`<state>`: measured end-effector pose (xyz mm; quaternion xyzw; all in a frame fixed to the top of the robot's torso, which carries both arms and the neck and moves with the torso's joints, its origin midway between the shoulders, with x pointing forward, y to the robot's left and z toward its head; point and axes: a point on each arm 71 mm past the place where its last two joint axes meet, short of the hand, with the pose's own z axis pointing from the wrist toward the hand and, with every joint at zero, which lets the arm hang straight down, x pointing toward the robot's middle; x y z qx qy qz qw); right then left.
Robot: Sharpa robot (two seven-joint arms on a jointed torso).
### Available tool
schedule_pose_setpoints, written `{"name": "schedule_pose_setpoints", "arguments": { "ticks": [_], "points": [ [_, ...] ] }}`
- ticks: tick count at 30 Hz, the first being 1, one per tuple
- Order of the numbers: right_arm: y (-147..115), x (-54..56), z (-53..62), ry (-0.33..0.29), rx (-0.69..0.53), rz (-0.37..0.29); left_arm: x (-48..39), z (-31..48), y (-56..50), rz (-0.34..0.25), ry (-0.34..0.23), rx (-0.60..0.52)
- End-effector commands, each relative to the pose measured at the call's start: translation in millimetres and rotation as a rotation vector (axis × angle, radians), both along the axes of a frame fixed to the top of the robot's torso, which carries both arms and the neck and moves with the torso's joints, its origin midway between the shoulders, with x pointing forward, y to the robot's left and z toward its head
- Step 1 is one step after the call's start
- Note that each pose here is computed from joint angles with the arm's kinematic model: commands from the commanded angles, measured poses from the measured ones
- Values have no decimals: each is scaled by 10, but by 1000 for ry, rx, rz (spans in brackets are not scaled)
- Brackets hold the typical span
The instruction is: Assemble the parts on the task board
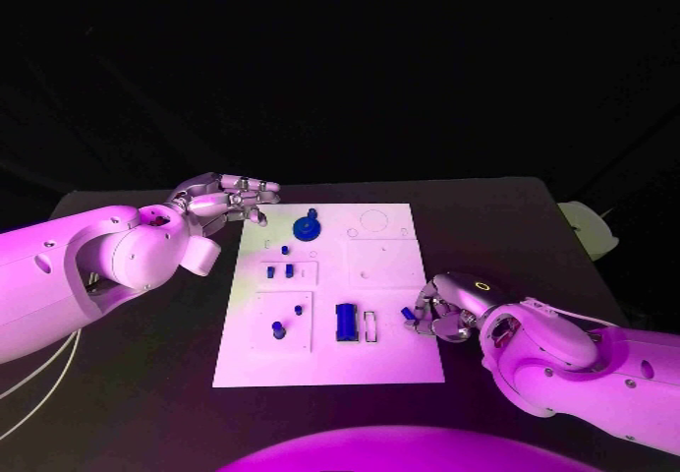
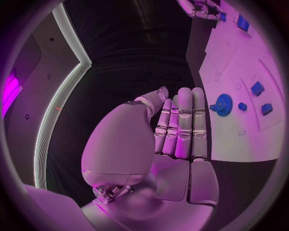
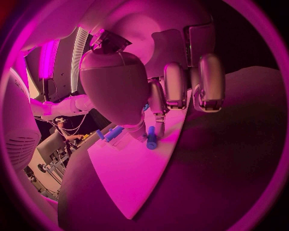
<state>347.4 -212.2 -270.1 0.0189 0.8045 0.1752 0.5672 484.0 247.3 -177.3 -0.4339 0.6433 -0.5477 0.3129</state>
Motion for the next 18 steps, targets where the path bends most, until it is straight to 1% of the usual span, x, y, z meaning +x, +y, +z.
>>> {"name": "schedule_pose_setpoints", "arguments": {
  "ticks": [1,13,18],
  "points": [
    [-6,-17,-84,14,-76,33,-10,9,-21,-19,-2,-13],
    [24,-13,-100,5,-134,71,-16,10,-20,-20,0,-12],
    [51,-22,-89,-6,-144,86,-17,10,-17,-20,0,-12]
  ]
}}
